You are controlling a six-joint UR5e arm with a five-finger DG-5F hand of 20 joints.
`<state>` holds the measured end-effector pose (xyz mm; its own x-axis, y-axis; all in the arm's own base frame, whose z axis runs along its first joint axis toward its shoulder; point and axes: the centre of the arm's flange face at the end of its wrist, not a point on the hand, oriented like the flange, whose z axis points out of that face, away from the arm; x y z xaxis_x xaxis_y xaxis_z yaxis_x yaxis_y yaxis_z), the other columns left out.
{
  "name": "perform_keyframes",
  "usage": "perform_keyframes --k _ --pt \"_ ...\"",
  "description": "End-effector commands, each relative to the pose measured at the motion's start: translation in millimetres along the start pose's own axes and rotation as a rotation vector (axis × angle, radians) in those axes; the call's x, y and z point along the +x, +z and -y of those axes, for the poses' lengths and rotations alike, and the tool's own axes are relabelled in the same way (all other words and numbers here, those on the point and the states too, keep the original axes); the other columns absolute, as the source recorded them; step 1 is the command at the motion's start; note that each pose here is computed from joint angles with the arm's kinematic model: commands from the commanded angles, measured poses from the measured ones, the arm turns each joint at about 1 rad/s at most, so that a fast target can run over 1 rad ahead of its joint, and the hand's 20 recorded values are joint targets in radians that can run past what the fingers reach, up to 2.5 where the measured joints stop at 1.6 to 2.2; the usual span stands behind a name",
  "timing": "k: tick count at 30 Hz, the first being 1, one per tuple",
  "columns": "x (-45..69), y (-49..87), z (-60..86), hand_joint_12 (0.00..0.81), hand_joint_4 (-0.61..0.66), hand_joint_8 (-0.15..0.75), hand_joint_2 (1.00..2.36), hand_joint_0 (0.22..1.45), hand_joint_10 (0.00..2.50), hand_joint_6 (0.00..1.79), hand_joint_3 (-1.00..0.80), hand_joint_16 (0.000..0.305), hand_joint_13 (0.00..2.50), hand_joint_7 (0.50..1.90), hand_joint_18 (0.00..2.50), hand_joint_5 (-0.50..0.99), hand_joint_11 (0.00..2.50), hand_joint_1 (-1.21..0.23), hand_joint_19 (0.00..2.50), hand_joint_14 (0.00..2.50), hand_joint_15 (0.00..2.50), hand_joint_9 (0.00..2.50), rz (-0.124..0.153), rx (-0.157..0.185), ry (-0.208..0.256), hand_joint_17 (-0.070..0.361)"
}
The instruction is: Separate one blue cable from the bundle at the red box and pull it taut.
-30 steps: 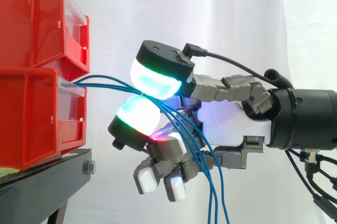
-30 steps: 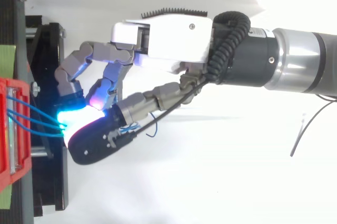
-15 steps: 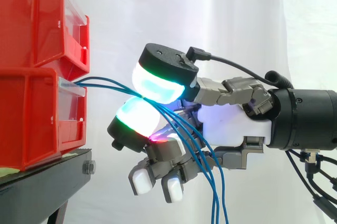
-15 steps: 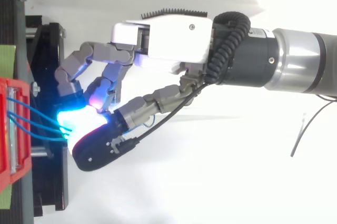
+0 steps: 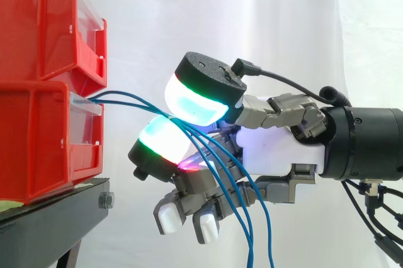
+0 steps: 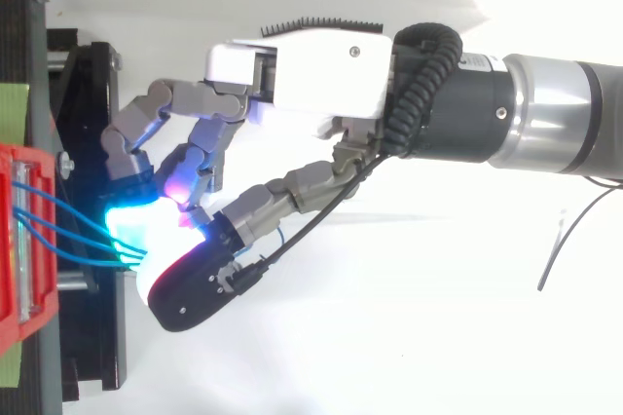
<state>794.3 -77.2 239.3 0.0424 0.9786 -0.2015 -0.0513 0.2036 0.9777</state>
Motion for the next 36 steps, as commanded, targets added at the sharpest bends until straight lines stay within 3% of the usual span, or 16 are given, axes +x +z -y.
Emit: perform_keyframes --k 1,6,10,12,14,18,21,27,29,36 --pt "0.1 0.0 -0.9 0.428 0.16 0.389 1.0 0.52 0.02 0.9 -0.5 0.056 0.88 1.05 0.96 -0.17 1.21 -0.65 0.74 0.02 0.6 1.12 0.0 -0.002 -0.001 0.126" --pt "1.5 0.0 0.2 0.461 0.18 0.418 1.0 0.44 0.02 0.89 -0.5 0.064 0.89 1.02 1.01 -0.17 1.19 -0.65 0.74 0.02 0.59 1.12 -0.002 0.001 0.0 0.143" --pt "2.4 -0.3 0.8 0.471 0.19 0.423 1.0 0.42 0.01 0.88 -0.5 0.065 0.89 1.0 1.03 -0.17 1.2 -0.78 0.71 0.02 0.59 1.12 0.001 0.003 0.0 0.146" --pt "2.3 0.1 0.1 0.44 0.17 0.392 1.0 0.46 0.02 0.88 -0.5 0.06 0.87 1.02 0.98 -0.17 1.2 -0.9 0.7 0.02 0.59 1.1 0.001 0.001 0.0 0.135" --pt "2.0 0.0 -1.1 0.411 0.13 0.356 1.0 0.55 0.02 0.88 -0.5 0.053 0.85 1.05 0.93 -0.18 1.2 -0.93 0.71 0.02 0.59 1.07 0.001 0.0 0.0 0.12" --pt "2.1 -0.3 -0.4 0.389 0.07 0.35 1.0 0.7 0.02 0.89 -0.49 0.05 0.84 1.14 0.91 -0.17 1.22 -0.89 0.73 0.02 0.59 1.08 0.001 0.001 0.0 0.113" --pt "2.4 -0.3 0.8 0.402 0.07 0.356 1.01 0.66 0.02 0.9 -0.34 0.051 0.86 1.14 0.91 -0.17 1.19 -0.8 0.77 0.02 0.6 1.1 0.001 0.003 0.0 0.115" --pt "2.3 0.2 -0.1 0.412 0.08 0.356 1.01 0.62 0.02 0.88 -0.33 0.053 0.84 1.16 0.88 -0.17 1.13 -0.7 0.82 0.02 0.61 1.07 0.001 0.0 0.0 0.119" --pt "3.6 -0.1 0.4 0.414 0.09 0.349 1.01 0.61 0.02 0.87 -0.32 0.053 0.83 1.12 0.86 -0.17 1.14 -0.59 0.83 0.02 0.61 1.08 0.0 0.001 0.0 0.12" --pt "3.3 -0.1 -0.8 0.415 0.12 0.355 1.01 0.61 0.02 0.87 -0.28 0.054 0.83 1.16 0.85 -0.17 1.14 -0.5 0.83 0.02 0.62 1.07 0.0 -0.001 0.0 0.121"
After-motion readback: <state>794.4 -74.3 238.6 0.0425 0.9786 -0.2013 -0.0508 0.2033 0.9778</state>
